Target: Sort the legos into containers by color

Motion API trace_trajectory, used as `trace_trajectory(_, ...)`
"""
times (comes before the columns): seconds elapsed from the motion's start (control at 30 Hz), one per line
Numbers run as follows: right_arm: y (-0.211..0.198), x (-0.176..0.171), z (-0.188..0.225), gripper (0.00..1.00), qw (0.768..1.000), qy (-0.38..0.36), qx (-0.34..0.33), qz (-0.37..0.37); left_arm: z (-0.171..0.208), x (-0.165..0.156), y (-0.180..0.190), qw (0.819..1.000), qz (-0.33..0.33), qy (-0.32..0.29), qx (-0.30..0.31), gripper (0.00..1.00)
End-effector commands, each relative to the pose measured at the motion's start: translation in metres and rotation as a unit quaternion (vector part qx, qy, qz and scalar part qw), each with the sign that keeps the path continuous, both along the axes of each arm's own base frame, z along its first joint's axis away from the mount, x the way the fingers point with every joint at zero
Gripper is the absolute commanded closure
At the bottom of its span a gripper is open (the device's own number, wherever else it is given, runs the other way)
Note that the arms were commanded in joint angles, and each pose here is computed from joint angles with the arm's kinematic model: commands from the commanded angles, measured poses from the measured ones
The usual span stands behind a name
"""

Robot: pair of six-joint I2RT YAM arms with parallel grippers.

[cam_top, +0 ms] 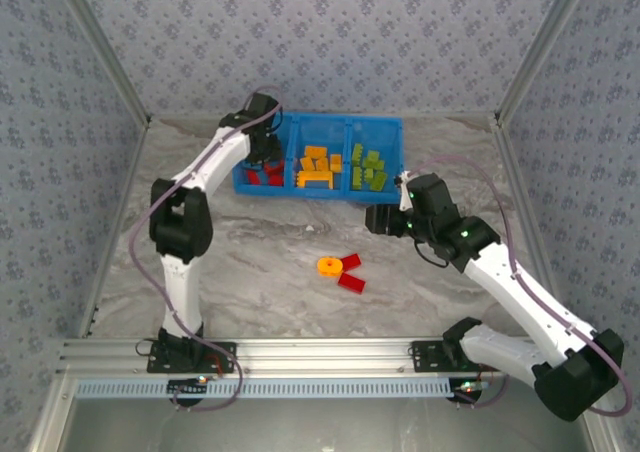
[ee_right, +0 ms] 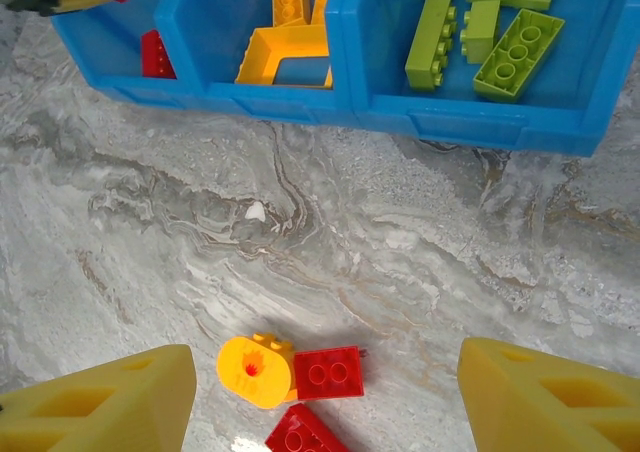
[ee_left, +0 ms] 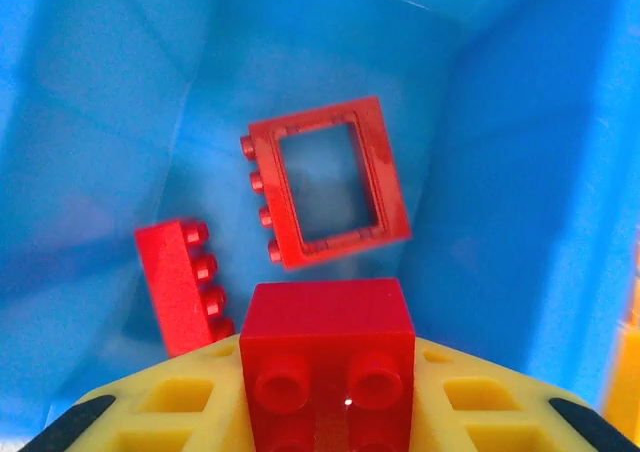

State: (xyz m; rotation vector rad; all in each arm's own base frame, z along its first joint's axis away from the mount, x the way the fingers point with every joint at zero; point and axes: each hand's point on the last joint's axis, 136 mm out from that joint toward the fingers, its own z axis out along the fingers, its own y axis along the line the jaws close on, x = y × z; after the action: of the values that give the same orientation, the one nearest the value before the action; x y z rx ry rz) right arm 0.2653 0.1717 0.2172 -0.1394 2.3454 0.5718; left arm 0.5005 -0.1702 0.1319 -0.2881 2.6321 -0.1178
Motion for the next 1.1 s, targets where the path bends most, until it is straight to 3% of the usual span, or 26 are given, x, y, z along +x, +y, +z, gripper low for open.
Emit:
trace_trajectory(0.0, -0.007, -0.003, 0.009, 0.27, 1.0, -0.015, -0.009, -0.006, -0.007, -0.002, 0.015, 0.998, 0.02, 0.033, 0.049, 0.66)
trace_trajectory(0.33, -0.011, -0.009, -0.003, 0.27, 1.0, 0.006, -0.015, -0.015, -0.053, -0.013, 0.02, 0.992, 0.037, 0.099, 0.07, 0.61)
trace_trajectory(0.57, 0.018, -0.028, -0.032, 0.27, 0.992, 0.014, -0.072, 0.102, -0.047, -0.013, 0.015, 0.993, 0.029, 0.093, 0.06, 0.49)
trace_trajectory(0.73, 0.038, -0.051, -0.064, 0.22, 0.956, 0.047, -0.162, 0.241, -0.019, -0.014, 0.015, 0.996, 0.027, 0.069, 0.051, 0.44)
trace_trajectory(0.87, 0.061, -0.063, -0.088, 0.2, 0.91, 0.076, -0.216, 0.347, 0.021, -0.024, 0.012, 0.999, 0.034, 0.032, 0.026, 0.38)
trace_trajectory(0.97, 0.08, -0.063, -0.101, 0.19, 0.88, 0.088, -0.251, 0.395, 0.052, -0.044, 0.007, 0.999, 0.045, 0.009, -0.012, 0.35)
trace_trajectory(1.07, 0.097, -0.058, -0.114, 0.17, 0.862, 0.094, -0.272, 0.417, 0.059, -0.081, 0.008, 0.998, 0.056, 0.013, -0.04, 0.33)
